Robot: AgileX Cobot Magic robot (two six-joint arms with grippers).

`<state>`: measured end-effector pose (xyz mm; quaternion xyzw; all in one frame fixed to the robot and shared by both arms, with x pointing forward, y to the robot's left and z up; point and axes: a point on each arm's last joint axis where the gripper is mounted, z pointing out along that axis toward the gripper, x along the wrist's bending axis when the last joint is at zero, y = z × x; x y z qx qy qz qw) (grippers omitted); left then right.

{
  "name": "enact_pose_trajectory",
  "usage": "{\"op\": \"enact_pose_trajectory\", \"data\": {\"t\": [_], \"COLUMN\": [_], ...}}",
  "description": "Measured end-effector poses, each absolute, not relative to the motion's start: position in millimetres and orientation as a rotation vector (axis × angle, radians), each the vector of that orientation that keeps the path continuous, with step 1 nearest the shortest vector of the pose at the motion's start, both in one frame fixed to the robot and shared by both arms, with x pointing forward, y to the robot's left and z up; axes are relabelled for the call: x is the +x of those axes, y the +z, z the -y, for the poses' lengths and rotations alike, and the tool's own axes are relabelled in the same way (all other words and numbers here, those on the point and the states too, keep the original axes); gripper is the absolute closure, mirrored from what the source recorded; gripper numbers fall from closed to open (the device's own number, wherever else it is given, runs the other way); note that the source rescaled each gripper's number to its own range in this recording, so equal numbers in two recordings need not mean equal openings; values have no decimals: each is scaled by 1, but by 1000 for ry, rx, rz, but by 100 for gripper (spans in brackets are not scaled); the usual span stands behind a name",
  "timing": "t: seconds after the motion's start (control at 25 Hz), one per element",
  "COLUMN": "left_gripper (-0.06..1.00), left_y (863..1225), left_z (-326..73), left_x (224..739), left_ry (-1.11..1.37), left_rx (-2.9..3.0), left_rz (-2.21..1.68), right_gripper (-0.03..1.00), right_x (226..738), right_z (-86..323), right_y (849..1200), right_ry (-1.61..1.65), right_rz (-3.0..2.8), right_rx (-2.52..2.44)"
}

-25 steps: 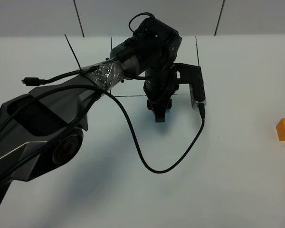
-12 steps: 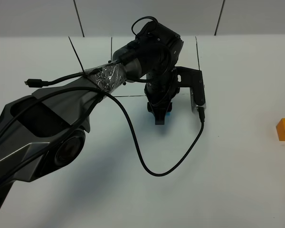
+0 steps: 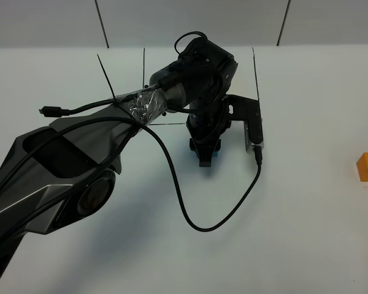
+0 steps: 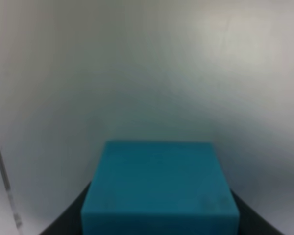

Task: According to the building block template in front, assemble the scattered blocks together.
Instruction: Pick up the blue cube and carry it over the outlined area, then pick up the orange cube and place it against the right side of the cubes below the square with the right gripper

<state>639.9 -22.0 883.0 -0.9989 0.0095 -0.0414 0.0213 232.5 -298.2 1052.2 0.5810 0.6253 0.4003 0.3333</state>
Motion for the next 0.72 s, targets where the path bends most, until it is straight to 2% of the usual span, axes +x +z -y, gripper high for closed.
{"op": "enact_pose_trajectory", "data": {"t": [0.32,0.4,0.44,0.48,0.68,0.72], "left_gripper": [94,91,85,74,10,3], "left_y": [883,883,883,883,883,884], "left_z": [22,22,22,22,22,22], "left_x": [640,640,640,641,641,641], "left_ry": [-131,-131,-132,-135,-141,-144], "left_rx": [-3096,-3096,-3095,-3094,-3093,-3093], "left_rz": [-30,-30,-30,-29,20,34], "right_gripper": [25,25,25,25,25,25], "right_x": [233,233,233,233,233,233], "right_z": [298,298,298,298,298,298], "right_y": [1052,1052,1052,1052,1052,1052], "right_ry": [1046,1046,1046,1046,1046,1046], "right_rz": [-1632,-1632,-1632,-1632,-1632,-1632], "right_rx": [1517,1517,1517,1517,1517,1517]}}
